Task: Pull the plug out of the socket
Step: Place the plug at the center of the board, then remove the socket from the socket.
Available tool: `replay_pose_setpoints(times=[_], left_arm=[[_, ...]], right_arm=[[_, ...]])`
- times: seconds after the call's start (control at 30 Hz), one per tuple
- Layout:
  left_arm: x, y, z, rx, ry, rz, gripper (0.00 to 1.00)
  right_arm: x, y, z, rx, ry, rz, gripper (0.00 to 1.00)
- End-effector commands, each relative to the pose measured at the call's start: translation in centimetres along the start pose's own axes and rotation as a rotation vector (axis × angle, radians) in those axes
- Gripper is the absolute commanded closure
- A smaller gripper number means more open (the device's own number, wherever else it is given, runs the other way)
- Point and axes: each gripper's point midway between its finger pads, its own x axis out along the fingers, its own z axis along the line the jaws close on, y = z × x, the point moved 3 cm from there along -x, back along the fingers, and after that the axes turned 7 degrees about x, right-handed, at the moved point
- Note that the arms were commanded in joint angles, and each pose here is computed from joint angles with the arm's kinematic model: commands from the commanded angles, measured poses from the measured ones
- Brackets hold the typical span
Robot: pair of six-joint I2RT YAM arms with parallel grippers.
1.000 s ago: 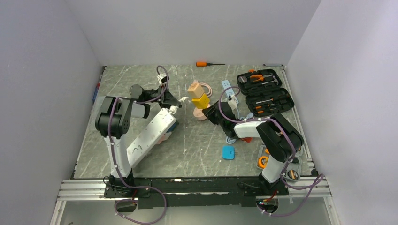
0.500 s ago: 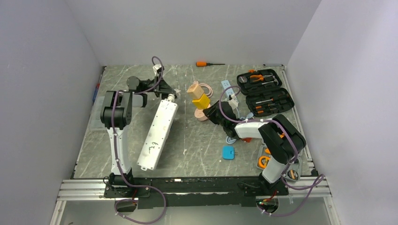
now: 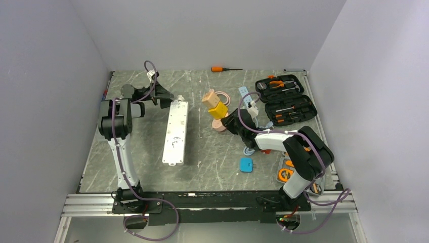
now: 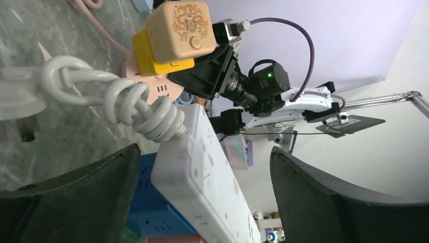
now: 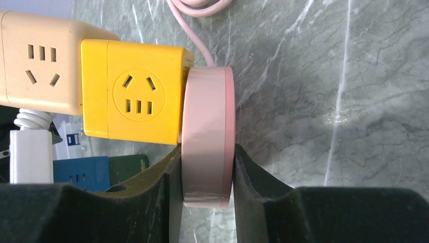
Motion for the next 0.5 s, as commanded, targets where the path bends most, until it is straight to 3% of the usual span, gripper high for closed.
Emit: replay_pose_setpoints(times=[0.0,0.27,0.47], left_arm=[[-1.1,2.1,-3.1,0.277,-0.041,0.206,0.01],[-2.7,-1.6,-8.2,0.381,-0.098,0.169,0.01],[-2.2,-4.9,-9.8,0.296,-0.126,0.159,0.01]], right_arm=[[-1.0,-2.0,2.1,-0.003,-0.047,-0.073,1.00],[-1.9,-2.9,3.9,-0.017,-0.095,-0.073,1.00],[-2.7,-3.1,5.4,-0.021,-0.155,-0.061,1.00]])
